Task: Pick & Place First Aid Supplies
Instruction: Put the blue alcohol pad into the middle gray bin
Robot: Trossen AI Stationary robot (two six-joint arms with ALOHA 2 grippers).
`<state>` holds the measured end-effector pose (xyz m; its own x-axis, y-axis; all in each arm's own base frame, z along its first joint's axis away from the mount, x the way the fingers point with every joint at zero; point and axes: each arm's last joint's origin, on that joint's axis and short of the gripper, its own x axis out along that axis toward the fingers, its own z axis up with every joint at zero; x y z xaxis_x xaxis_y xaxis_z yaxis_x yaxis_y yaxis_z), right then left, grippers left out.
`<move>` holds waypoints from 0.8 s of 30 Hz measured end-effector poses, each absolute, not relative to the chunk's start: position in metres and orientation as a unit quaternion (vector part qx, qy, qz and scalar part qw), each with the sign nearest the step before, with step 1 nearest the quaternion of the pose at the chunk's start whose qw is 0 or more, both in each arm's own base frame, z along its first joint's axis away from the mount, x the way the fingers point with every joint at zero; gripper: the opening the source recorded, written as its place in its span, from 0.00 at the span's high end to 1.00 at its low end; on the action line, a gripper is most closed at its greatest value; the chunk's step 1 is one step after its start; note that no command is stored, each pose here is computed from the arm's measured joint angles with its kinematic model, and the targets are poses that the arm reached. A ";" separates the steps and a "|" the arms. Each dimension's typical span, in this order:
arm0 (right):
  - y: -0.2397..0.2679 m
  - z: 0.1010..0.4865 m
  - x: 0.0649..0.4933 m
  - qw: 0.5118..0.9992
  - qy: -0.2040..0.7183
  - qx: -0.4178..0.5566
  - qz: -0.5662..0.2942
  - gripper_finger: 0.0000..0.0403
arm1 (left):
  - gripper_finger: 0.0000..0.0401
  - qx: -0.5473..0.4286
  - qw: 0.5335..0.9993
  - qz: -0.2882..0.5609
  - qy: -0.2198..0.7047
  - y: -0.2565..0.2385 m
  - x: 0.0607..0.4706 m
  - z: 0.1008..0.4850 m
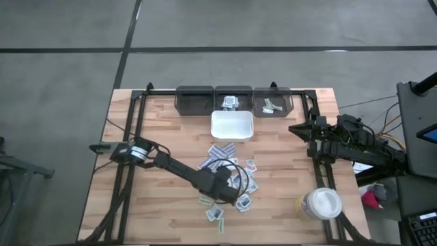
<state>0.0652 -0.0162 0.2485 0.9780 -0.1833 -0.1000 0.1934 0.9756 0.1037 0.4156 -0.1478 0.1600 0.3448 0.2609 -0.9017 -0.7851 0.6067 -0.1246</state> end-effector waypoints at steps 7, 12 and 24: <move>-0.016 0.249 0.065 0.993 0.045 0.058 -0.095 0.90 | 1.00 -0.301 0.778 0.330 0.442 -0.149 0.423 0.174; -0.016 0.249 0.065 0.993 0.045 0.058 -0.095 0.91 | 1.00 -0.302 0.785 0.324 0.433 -0.147 0.428 0.183; -0.016 0.249 0.065 0.993 0.045 0.057 -0.095 0.90 | 1.00 -0.238 0.852 0.280 0.373 -0.144 0.449 0.233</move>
